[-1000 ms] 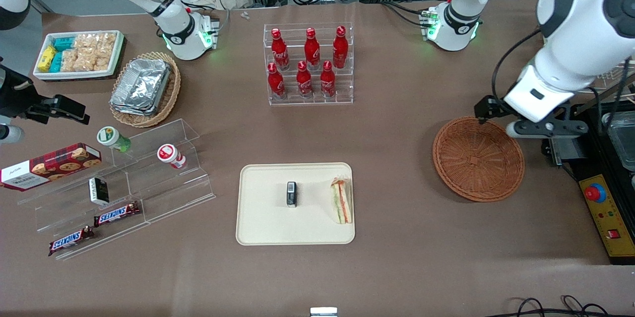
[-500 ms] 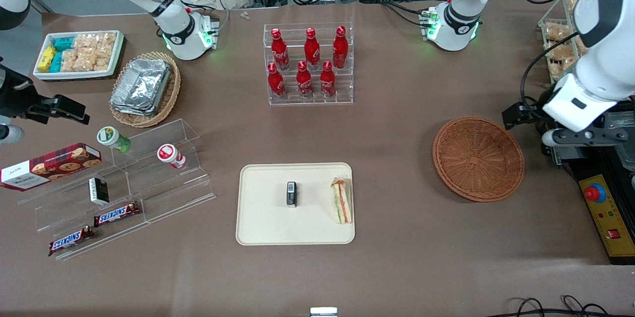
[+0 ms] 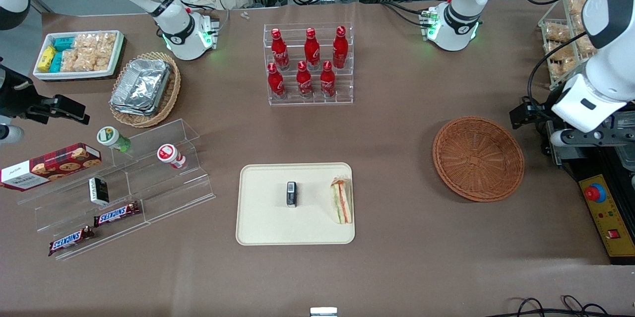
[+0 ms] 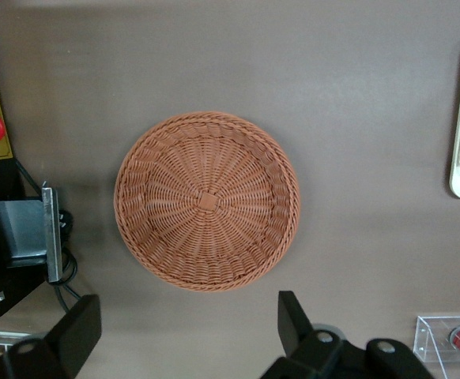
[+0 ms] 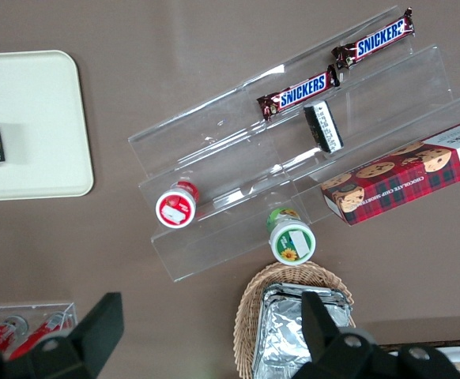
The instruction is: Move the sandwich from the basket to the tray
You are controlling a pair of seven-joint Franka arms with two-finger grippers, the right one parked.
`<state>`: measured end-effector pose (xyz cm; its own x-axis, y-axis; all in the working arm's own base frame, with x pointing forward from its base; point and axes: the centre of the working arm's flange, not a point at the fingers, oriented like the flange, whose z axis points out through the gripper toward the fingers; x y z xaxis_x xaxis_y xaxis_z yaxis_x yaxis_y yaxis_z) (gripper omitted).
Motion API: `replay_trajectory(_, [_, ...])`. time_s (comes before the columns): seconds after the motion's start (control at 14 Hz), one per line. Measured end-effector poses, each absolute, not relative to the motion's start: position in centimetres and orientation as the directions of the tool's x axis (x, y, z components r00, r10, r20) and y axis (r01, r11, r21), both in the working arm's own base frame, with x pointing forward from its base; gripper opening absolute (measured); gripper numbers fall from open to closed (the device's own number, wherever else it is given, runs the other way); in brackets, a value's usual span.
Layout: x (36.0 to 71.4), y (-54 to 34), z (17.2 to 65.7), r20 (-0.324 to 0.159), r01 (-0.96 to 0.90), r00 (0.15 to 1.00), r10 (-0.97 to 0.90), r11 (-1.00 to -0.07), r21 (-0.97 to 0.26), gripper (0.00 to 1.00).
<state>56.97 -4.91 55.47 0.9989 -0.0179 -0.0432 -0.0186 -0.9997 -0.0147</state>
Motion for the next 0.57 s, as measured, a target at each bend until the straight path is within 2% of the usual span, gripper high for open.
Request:
replay_trajectory(0.29, [56.9, -5.9, 55.2, -0.059, -0.009, 0.998, -0.013, -0.998, 0.063, 1.0])
replay_trajectory(0.57, [57.9, -5.8, 55.1, -0.055, -0.009, 0.998, -0.013, -0.998, 0.069, 1.0])
